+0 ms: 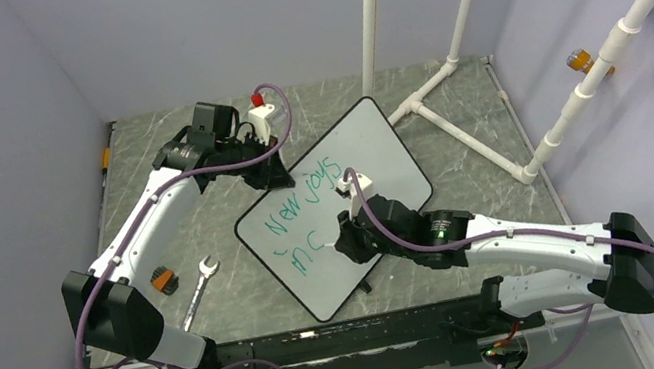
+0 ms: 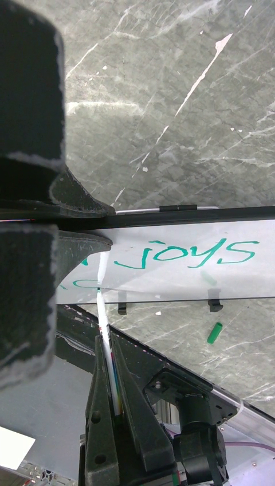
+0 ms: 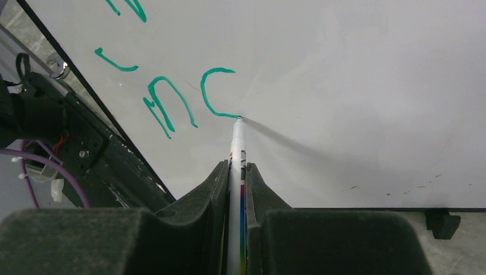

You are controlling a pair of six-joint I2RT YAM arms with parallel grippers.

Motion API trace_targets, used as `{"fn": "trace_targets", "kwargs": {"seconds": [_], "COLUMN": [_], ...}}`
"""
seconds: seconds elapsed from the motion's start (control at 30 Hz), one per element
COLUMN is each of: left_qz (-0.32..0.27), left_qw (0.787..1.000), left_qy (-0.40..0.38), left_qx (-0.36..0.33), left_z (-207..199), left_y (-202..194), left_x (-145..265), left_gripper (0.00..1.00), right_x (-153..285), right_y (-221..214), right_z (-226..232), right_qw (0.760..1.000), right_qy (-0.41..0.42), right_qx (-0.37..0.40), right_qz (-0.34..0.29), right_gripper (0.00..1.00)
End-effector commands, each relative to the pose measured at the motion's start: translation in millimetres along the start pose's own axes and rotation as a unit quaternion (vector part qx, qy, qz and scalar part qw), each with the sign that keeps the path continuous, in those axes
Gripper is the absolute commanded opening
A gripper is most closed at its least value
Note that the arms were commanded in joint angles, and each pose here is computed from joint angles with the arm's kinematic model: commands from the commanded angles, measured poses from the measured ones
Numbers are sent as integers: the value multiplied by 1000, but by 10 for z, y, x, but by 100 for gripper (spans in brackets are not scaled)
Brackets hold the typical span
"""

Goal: Write a sentence on the whiteboard

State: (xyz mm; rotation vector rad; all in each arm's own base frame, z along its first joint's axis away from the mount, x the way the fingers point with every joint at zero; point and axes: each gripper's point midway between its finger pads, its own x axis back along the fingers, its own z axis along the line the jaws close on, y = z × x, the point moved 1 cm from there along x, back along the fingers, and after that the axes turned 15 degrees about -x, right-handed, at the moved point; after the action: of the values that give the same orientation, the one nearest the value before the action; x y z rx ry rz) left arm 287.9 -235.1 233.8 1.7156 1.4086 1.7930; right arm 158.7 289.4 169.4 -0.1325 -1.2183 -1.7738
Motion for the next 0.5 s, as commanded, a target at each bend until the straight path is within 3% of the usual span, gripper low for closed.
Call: {"fn": "trace_targets", "kwargs": {"seconds": [0.0,0.47], "left_qz": [26,26], "left_qw": [996,996], "left_qy": [31,34], "left_qx": [-77,-78], "left_z": [92,93], "left_y": [-111,-105], "left_x": [-69,-59], "left_gripper": [0,0], "right_x": [73,391], "right_y": [235,591], "right_z": [4,208], "right_qw": [999,997], "right_qy": [-18,9], "right_qx": [-2,-8], "right_qz": [-39,-79], "right_gripper": [0,0]}}
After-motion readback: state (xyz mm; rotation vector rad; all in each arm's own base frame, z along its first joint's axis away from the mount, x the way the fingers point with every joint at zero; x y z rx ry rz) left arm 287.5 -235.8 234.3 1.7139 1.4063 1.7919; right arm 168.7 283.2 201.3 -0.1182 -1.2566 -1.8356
